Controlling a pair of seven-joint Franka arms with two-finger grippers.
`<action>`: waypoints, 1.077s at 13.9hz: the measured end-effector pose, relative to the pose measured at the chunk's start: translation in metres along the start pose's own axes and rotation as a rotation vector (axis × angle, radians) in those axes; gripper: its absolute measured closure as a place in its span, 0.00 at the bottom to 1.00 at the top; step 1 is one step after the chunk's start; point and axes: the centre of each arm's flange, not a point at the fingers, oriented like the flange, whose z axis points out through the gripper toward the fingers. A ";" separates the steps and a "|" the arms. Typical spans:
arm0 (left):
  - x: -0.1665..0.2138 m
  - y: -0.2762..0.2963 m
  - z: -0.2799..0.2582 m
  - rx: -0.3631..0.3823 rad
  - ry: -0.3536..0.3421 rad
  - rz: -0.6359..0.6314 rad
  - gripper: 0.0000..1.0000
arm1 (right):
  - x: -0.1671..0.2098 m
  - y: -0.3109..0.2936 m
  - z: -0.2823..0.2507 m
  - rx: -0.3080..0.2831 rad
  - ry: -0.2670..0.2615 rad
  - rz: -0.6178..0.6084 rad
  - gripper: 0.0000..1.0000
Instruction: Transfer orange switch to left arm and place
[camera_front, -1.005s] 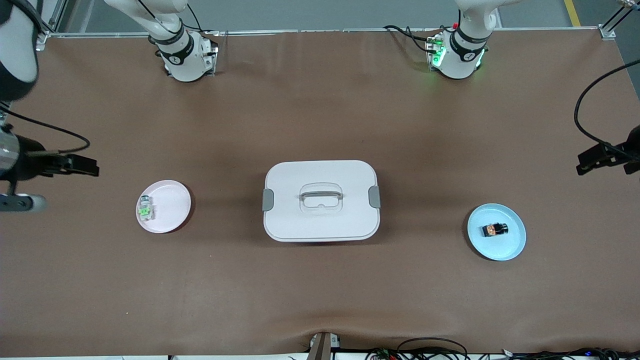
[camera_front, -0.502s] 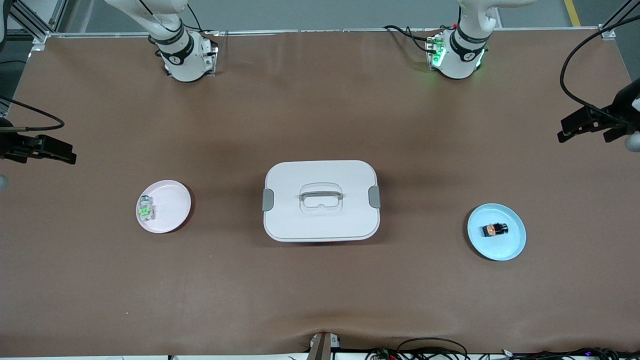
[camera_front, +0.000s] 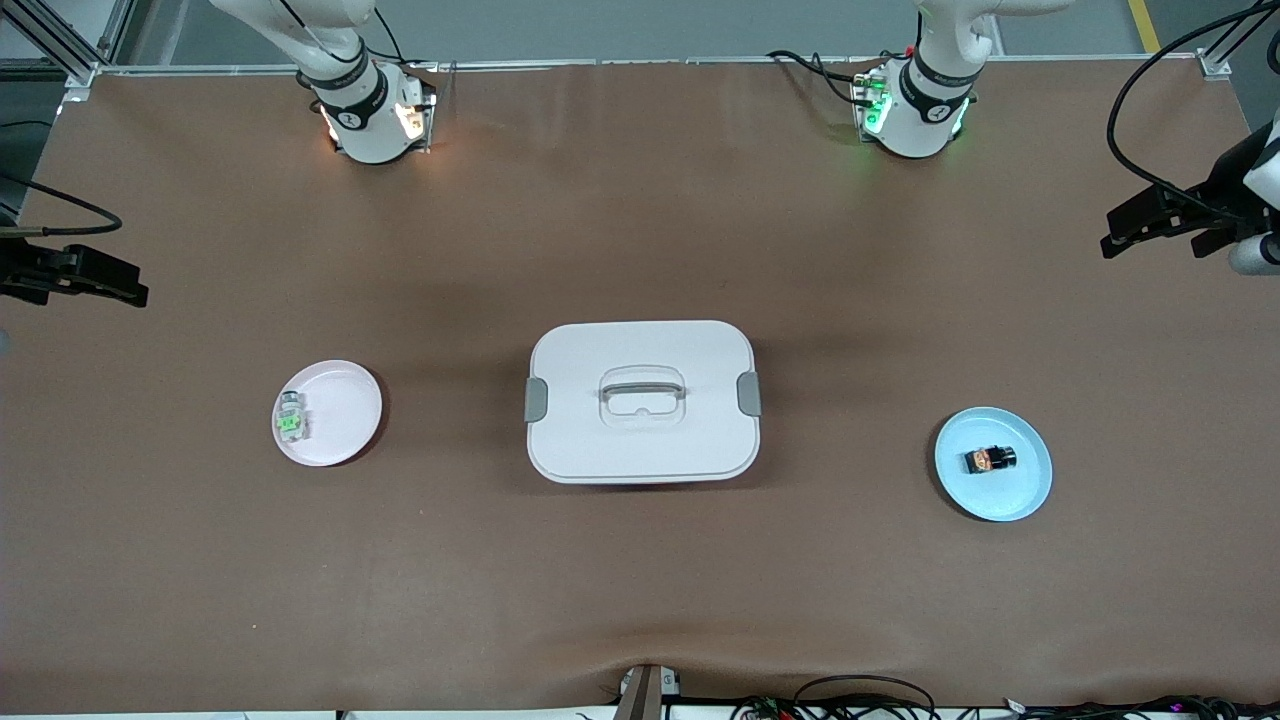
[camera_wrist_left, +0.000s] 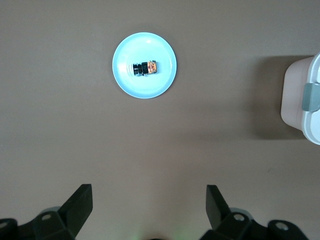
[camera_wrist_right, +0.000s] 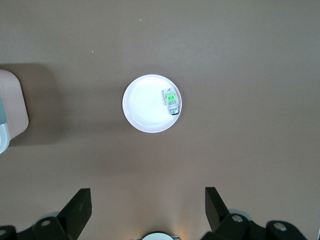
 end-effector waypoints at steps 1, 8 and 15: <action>-0.001 0.000 -0.001 0.000 0.001 0.000 0.00 | 0.000 0.001 0.001 0.001 -0.004 0.001 0.00; -0.001 0.004 0.003 0.000 -0.002 0.008 0.00 | -0.004 -0.013 0.011 -0.023 -0.071 0.019 0.00; 0.000 0.002 0.000 0.000 0.012 0.005 0.00 | -0.009 0.026 0.015 0.089 -0.108 0.084 0.00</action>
